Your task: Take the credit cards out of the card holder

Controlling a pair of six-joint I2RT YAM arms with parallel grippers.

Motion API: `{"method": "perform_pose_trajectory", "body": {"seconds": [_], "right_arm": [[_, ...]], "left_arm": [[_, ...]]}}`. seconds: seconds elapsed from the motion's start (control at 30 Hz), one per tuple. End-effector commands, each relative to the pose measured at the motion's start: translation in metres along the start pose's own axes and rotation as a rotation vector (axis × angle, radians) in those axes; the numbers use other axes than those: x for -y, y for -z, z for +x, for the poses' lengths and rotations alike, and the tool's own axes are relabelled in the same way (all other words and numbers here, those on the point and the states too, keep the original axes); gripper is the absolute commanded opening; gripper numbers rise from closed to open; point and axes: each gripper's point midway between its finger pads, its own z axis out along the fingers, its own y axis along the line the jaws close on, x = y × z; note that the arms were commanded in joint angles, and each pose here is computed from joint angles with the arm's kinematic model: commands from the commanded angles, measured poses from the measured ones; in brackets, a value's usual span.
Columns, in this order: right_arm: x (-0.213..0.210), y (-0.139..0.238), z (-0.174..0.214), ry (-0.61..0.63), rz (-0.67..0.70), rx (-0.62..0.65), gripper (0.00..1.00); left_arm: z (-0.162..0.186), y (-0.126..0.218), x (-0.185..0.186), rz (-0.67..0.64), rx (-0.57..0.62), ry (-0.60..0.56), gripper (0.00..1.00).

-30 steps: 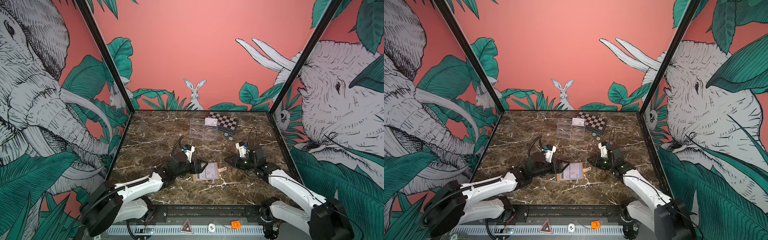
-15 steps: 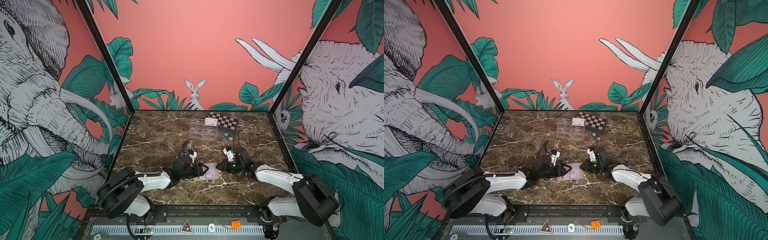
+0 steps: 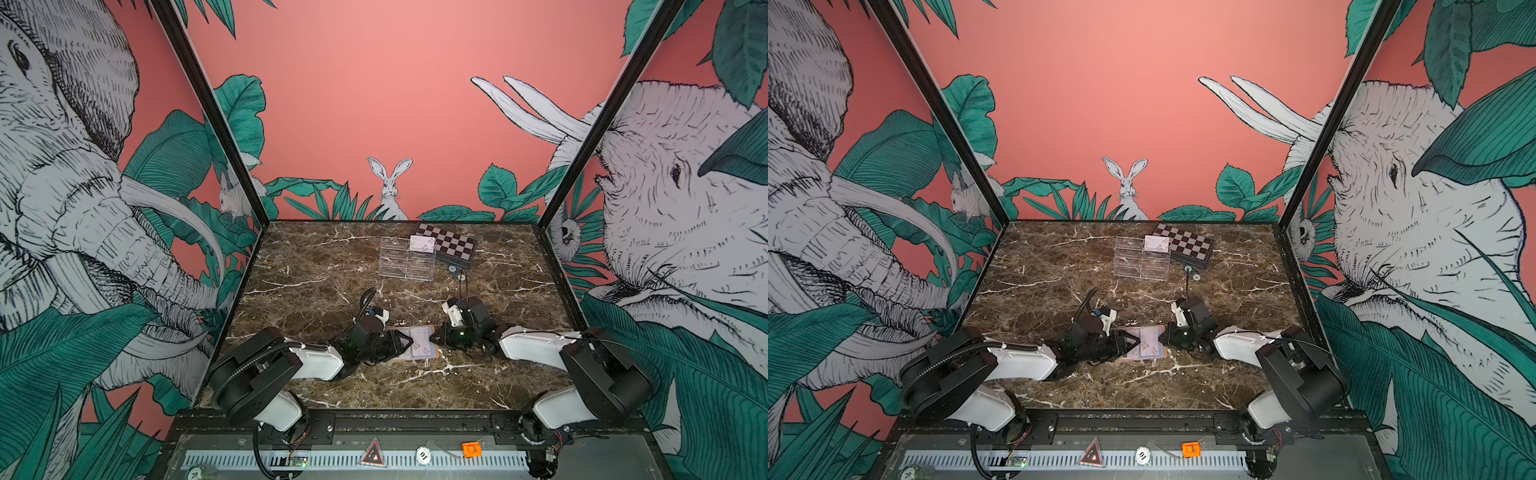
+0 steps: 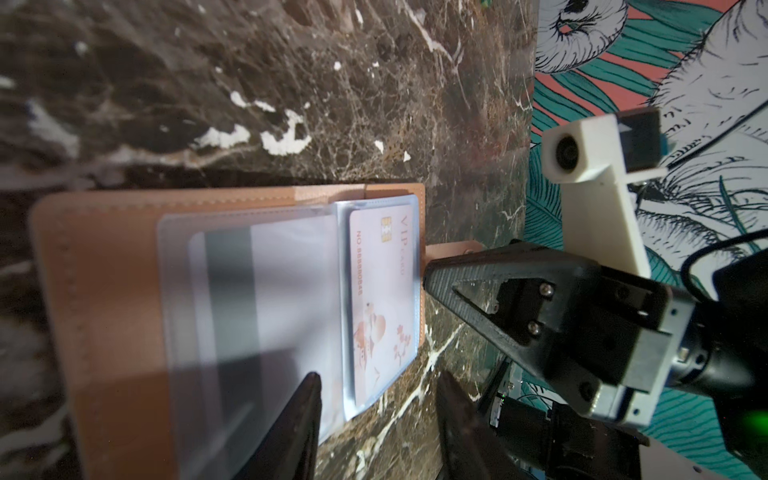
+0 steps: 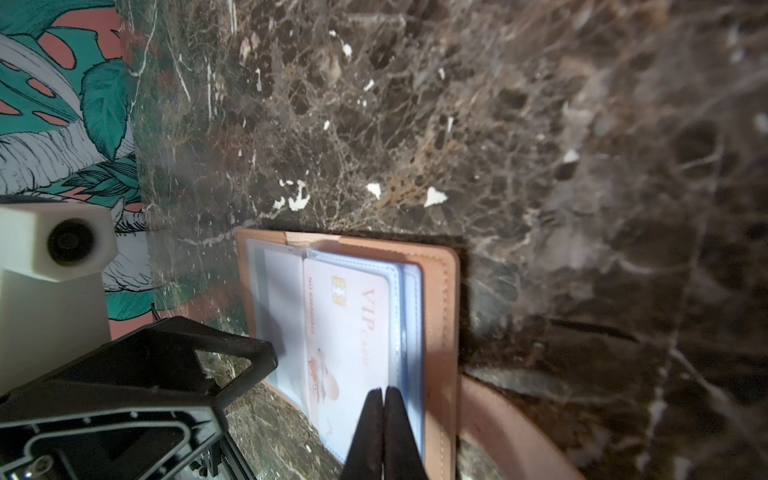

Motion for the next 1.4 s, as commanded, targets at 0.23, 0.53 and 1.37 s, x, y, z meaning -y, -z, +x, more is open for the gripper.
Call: {"method": "perform_pose_trajectory", "body": {"seconds": [0.23,0.53,1.37], "right_arm": [[-0.004,-0.011,0.003,0.028,-0.016,-0.001,0.00],[-0.004,-0.016,0.009,0.028,-0.017,-0.016,0.00],[0.001,-0.018,0.013,0.032,0.001,-0.030,0.00]], "left_arm": [[0.000,-0.003,-0.003,0.056,0.033,0.041,0.43],[0.000,-0.007,-0.006,0.089,0.045,0.056,0.35],[0.007,-0.021,-0.016,0.143,0.023,0.105,0.05]]}}
